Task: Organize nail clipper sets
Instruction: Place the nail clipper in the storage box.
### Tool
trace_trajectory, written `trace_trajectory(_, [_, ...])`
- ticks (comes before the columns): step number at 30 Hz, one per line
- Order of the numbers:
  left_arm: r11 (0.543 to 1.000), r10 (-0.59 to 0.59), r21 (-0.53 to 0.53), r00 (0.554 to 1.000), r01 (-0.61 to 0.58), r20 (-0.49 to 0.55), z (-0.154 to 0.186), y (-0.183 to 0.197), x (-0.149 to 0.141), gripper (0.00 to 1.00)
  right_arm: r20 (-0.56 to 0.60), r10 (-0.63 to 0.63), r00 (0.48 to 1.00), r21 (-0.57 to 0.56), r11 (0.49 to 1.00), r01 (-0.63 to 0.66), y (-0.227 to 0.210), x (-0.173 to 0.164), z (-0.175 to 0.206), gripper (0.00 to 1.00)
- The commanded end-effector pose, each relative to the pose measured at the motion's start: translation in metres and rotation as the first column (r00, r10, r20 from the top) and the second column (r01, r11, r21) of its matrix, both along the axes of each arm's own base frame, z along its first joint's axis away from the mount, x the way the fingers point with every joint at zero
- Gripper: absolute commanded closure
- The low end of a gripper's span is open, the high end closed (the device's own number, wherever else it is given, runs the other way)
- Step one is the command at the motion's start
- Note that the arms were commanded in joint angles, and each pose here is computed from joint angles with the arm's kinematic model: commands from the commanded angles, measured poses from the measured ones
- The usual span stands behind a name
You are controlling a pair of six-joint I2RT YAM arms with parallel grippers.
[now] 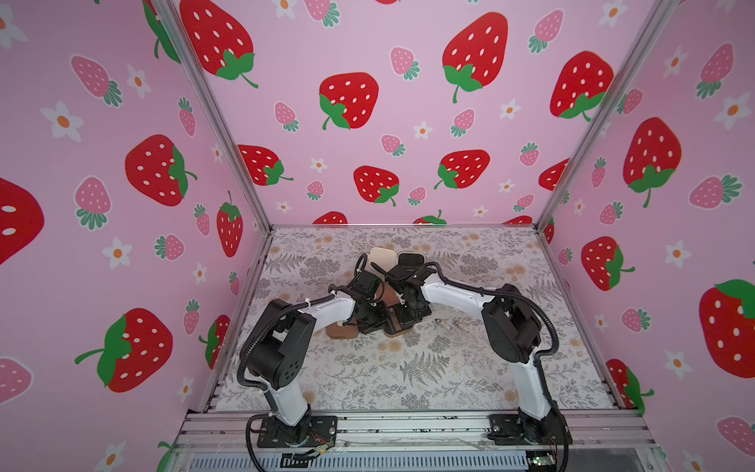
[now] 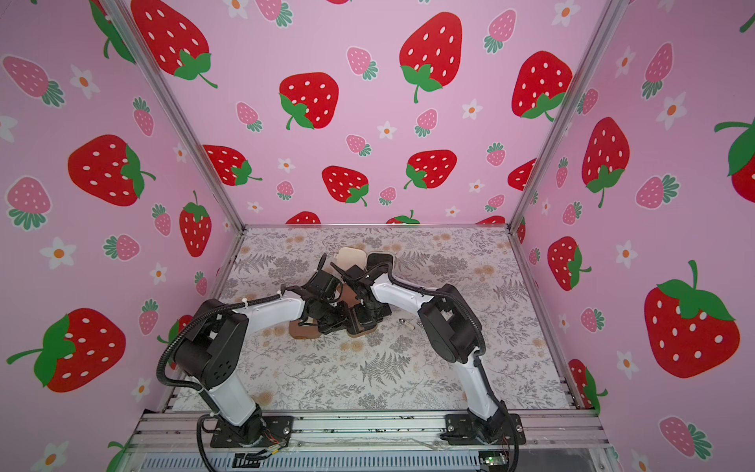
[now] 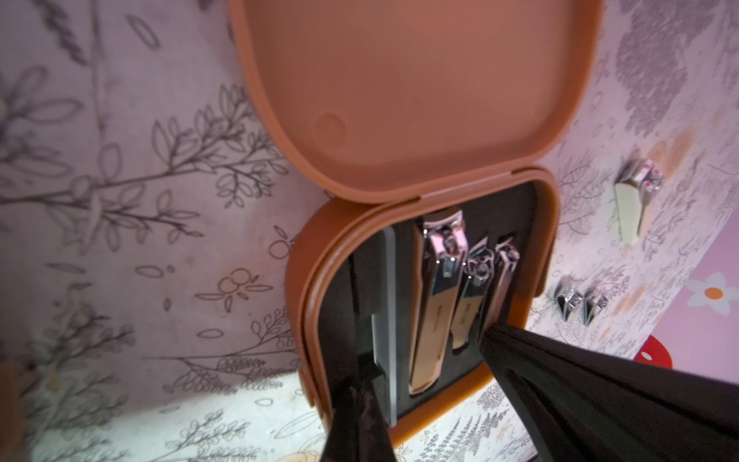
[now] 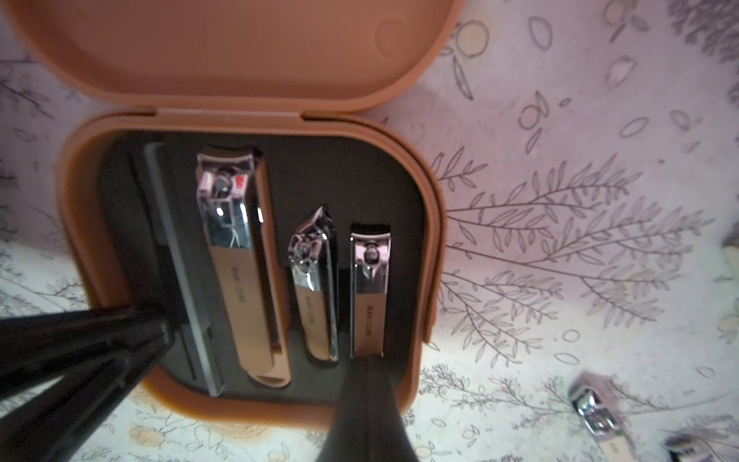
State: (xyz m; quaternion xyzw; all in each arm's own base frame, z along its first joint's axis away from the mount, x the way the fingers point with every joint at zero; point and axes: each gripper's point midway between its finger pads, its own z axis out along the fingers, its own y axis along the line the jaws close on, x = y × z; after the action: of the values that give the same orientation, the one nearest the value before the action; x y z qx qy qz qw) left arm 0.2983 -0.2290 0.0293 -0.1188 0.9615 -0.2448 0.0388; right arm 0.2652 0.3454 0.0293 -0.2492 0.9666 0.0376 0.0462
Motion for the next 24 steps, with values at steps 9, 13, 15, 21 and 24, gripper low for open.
trace_trajectory(9, [0.999, 0.006, 0.050, 0.999, -0.004, -0.052, -0.012, 0.009, -0.011, 1.00, -0.089, -0.049, 0.995, -0.160, 0.986, 0.034, -0.035, -0.018, -0.082, 1.00])
trace_trajectory(13, [0.999, 0.005, 0.049, 0.999, -0.003, -0.051, -0.011, 0.009, -0.011, 1.00, -0.090, -0.058, 0.994, -0.161, 0.986, 0.043, -0.039, -0.019, -0.094, 1.00])
trace_trajectory(15, [0.999, 0.006, 0.051, 0.999, -0.004, -0.051, -0.011, 0.009, -0.011, 1.00, -0.096, -0.064, 0.993, -0.168, 0.985, 0.047, -0.042, -0.020, -0.099, 1.00])
trace_trajectory(21, [0.999, 0.008, 0.050, 0.999, -0.006, -0.048, -0.010, 0.010, -0.012, 1.00, -0.111, -0.070, 0.991, -0.188, 0.981, 0.048, -0.048, -0.024, -0.111, 1.00])
trace_trajectory(24, [0.999, 0.009, 0.051, 0.999, -0.007, -0.048, -0.010, 0.010, -0.013, 1.00, -0.115, -0.071, 0.991, -0.191, 0.980, 0.048, -0.049, -0.025, -0.113, 1.00])
